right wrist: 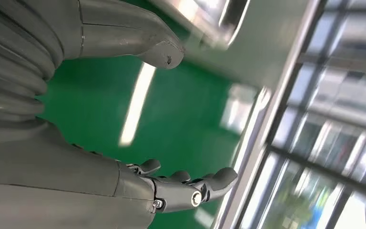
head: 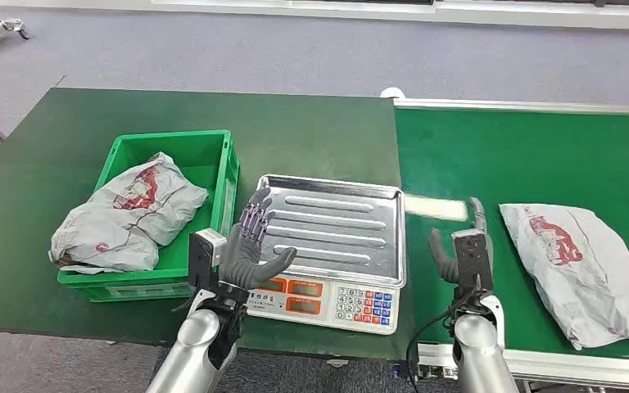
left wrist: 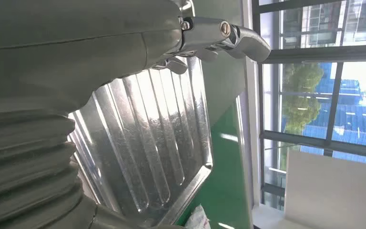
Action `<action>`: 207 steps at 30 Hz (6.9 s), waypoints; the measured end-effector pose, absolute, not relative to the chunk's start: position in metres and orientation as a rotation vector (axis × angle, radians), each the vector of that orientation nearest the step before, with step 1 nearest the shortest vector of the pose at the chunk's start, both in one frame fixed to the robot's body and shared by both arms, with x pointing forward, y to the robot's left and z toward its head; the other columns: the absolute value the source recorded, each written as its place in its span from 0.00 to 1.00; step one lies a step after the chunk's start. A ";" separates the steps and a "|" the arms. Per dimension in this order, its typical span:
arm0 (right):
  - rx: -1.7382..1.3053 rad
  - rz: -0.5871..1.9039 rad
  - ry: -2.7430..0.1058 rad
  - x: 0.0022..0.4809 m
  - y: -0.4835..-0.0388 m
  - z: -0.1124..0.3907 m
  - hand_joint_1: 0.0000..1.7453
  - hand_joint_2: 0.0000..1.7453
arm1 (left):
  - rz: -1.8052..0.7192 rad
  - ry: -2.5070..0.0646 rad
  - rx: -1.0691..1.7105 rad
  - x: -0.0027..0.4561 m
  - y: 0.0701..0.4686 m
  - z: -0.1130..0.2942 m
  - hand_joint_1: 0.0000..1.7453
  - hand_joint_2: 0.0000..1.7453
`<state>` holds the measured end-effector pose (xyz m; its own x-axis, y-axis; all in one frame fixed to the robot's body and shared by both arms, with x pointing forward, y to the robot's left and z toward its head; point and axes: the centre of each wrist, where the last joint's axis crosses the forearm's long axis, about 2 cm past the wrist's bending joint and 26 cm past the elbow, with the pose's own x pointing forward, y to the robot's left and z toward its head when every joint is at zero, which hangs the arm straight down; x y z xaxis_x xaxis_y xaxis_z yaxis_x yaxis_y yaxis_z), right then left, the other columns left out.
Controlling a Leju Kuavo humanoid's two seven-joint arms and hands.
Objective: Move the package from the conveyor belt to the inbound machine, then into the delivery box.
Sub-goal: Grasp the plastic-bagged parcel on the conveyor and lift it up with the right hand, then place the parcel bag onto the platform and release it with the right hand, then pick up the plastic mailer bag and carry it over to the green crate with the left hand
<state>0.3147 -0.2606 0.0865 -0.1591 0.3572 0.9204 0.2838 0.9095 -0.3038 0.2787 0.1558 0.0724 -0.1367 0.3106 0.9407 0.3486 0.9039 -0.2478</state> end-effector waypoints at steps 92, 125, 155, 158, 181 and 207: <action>-0.991 0.423 -1.153 0.344 -0.386 0.049 1.00 1.00 | 0.017 -1.752 -0.485 0.264 0.167 0.074 0.00 1.00; -1.160 0.261 -1.825 0.344 -0.344 0.156 1.00 1.00 | 0.052 -1.786 -0.415 0.256 0.178 0.069 0.00 1.00; -0.521 0.651 -2.244 0.363 -0.118 0.244 0.00 1.00 | 0.050 -1.810 -0.435 0.263 0.172 0.069 0.00 1.00; -0.491 0.641 -2.236 0.364 -0.116 0.244 0.00 1.00 | 0.052 -1.811 -0.433 0.263 0.173 0.069 0.00 1.00; 0.609 0.037 -1.906 0.320 -0.195 0.117 0.00 1.00 | -0.058 -1.909 -0.344 0.281 0.188 0.078 0.00 1.00; 0.701 0.000 -1.762 0.297 -0.214 0.082 0.00 1.00 | -1.102 -1.885 -0.295 0.331 0.147 0.096 0.00 1.00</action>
